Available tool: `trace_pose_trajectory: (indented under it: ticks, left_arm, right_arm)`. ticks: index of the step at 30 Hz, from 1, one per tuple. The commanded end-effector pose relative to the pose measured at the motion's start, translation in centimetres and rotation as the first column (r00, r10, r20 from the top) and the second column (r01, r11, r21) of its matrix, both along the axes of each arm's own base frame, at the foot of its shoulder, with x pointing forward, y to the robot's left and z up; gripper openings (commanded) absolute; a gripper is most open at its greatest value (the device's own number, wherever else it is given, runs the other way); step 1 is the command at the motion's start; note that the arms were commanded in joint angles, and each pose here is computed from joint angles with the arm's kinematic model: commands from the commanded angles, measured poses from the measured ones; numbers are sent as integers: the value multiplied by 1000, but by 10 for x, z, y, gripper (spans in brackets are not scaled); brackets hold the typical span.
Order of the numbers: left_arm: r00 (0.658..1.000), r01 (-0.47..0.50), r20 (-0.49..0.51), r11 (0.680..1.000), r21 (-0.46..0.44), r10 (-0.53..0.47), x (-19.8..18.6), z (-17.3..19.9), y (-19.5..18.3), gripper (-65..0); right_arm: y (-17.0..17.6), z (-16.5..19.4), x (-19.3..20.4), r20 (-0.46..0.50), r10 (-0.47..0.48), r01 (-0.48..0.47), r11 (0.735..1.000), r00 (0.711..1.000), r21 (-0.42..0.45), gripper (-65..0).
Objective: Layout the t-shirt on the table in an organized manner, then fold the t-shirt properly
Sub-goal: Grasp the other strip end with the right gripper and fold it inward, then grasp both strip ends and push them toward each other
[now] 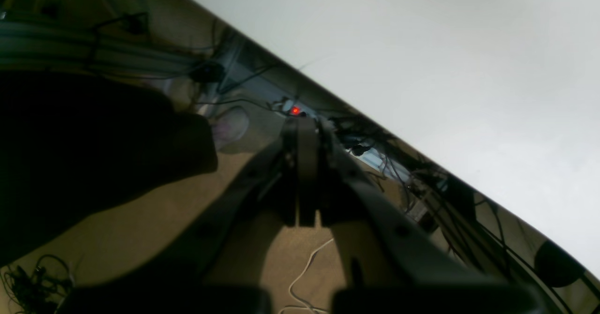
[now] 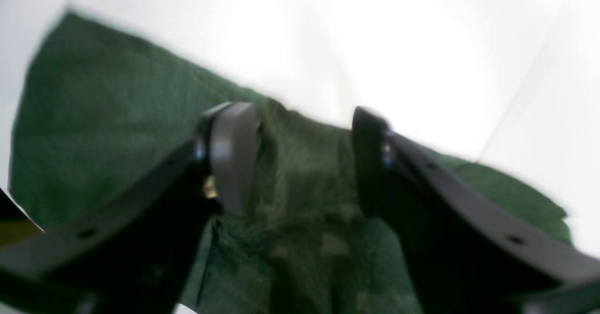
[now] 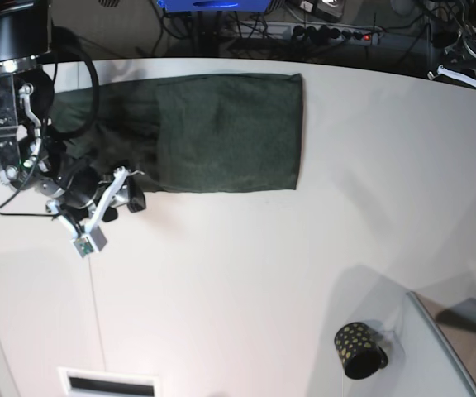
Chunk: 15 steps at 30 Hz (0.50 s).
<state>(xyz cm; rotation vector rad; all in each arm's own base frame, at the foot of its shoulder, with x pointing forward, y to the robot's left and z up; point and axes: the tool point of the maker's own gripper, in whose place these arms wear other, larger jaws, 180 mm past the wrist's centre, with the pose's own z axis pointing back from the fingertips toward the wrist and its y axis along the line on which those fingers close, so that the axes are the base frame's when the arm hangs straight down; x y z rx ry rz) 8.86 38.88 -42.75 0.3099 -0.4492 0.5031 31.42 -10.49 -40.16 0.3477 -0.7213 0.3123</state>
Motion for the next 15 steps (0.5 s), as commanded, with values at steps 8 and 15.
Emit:
trace_pose_trajectory:
  ticks: [8, 15]
  left_arm:
    - [994, 99, 51, 995, 11, -99, 28, 10, -7, -650]
    - [937, 344, 89, 936, -78, -337, 74, -5, -70, -650]
  right_arm:
    - [-161, 32, -4, 42, -414, 416, 908, 909, -47, -150]
    - [-219, -17, -50, -169, -451, 456, 890, 876, -14, -77]
